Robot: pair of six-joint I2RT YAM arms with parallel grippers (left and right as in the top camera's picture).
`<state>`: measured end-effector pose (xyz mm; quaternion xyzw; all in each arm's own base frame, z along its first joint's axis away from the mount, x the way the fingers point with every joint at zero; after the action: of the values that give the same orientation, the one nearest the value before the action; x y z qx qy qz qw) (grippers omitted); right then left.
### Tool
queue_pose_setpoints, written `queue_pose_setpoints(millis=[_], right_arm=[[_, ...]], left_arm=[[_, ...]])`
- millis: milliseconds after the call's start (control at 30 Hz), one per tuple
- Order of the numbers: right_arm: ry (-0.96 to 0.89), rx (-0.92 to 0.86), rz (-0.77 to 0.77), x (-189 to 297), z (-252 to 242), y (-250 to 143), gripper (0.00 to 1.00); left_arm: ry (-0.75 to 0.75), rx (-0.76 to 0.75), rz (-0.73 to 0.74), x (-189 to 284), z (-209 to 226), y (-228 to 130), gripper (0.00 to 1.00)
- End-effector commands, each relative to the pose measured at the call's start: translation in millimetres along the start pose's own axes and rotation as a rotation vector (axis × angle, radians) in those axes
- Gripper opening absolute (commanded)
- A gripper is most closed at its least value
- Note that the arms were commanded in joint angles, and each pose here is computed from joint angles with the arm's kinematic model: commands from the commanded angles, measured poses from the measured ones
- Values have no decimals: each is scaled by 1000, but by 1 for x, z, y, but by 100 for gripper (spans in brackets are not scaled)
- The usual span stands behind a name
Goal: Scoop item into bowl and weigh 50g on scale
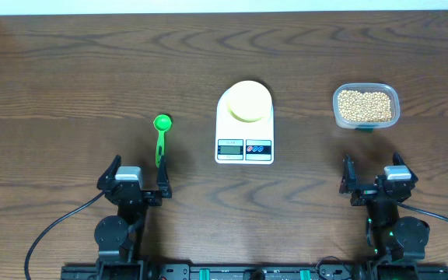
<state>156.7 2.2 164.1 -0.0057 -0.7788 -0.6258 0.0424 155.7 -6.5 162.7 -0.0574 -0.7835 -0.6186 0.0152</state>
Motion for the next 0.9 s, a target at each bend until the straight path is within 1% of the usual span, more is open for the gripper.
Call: queue_pose_setpoints(millis=[0,400,600,767,867], right_arm=[[-12,-11,9,0,-1,-2,99],[-12,-11,9,0,-1,-2,99],[-12,-11,9,0,-1,-2,100],[-12,-11,9,0,-1,-2,99],[-12,-11,9,0,-1,-2,99]], left_arm=[[-79,18,49,0,-6,-9,98],[-112,4,-87,1,-11,12,98],[-114,5,-94,1,-11,13,98],[-121,90,-97,2,-12,17,98],[-124,96,-106,3,-13,21,98]])
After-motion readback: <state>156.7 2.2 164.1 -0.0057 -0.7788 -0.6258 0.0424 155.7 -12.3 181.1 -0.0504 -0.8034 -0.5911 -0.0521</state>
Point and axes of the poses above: each gripper's point midway between its finger pads, its own x axis back along the fingers, its own z axis along the line the jaws close on, y = z × x, the point moved 9 cm from there along x, back along the fingers, and after that the axes turned 12 degrees about x, right-handed, at the moved point
